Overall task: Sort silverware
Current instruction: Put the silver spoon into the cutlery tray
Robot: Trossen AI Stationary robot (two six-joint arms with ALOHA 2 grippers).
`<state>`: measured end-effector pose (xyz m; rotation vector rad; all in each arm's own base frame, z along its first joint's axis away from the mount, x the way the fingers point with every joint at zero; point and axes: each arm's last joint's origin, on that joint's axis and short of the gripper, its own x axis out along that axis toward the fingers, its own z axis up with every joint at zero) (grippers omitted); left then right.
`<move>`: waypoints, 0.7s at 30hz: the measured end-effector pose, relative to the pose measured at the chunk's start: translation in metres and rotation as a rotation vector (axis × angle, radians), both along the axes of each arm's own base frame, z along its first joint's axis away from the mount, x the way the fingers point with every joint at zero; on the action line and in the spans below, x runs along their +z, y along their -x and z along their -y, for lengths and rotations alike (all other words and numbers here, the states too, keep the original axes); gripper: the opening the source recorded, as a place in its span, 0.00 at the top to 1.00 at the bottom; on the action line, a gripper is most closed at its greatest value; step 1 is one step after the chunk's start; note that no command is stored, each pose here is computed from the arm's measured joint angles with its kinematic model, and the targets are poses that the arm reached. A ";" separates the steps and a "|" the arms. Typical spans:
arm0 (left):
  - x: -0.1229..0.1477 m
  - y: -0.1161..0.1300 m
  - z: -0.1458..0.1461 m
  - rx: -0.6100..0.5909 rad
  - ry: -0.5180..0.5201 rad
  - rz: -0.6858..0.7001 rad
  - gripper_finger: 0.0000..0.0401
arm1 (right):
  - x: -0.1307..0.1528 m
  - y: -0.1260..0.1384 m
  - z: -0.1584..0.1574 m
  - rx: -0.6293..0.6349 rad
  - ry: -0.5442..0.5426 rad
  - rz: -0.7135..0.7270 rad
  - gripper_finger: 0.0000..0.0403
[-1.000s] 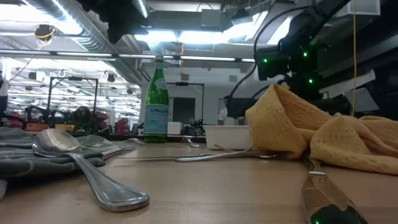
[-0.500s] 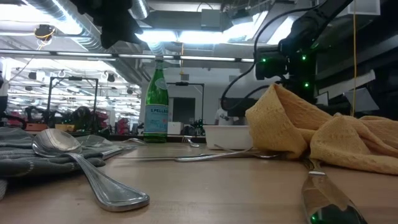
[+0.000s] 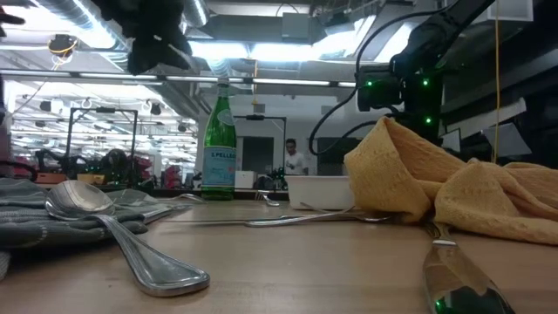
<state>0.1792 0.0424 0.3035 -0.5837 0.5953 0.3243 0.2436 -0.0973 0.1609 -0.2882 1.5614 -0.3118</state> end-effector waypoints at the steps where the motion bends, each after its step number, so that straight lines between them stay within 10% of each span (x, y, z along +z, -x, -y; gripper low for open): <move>1: -0.002 0.001 0.002 -0.023 0.010 -0.018 0.69 | 0.000 0.000 0.000 -0.002 0.010 -0.004 0.93; 21: -0.040 -0.015 0.065 -0.334 0.198 -0.377 0.69 | 0.000 0.000 0.001 -0.004 0.027 -0.010 0.92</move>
